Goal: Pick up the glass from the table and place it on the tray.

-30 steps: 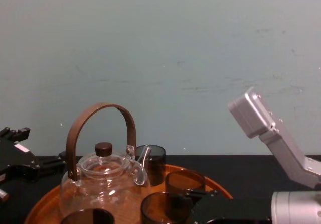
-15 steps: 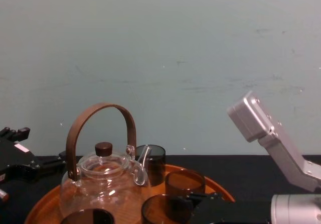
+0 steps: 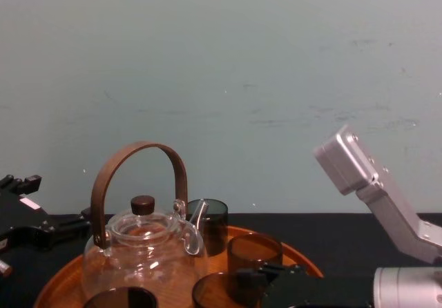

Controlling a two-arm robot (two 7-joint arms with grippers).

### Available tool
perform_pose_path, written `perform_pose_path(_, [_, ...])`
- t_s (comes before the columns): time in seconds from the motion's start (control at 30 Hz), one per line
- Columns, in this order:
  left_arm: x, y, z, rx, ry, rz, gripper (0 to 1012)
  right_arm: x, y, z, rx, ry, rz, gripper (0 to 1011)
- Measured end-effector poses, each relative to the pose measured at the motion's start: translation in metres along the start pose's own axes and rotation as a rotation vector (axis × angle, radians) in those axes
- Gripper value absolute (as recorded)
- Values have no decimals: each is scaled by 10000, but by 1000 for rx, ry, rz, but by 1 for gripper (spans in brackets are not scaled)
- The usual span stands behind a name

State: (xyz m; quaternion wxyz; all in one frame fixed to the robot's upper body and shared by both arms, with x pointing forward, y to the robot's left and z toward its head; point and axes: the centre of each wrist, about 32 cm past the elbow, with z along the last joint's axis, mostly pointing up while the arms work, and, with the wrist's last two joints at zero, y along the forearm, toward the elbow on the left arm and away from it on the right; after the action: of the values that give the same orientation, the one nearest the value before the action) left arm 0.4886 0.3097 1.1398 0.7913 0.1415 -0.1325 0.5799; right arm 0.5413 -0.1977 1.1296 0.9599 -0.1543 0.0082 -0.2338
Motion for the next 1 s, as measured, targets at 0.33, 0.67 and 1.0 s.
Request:
perform_pose_path(0.33, [0,0,0,0,0,0,1001,6,-73,2,4,11,-4,1003])
perform_pose_path(0.67, [0,0,0,0,0,0,1002,2,-443,-52,10,28,-45,1002])
perform_pose_path(1.0, [0,0,0,0,0,0,1001,-19,-828,-138,21,43,-72,1003])
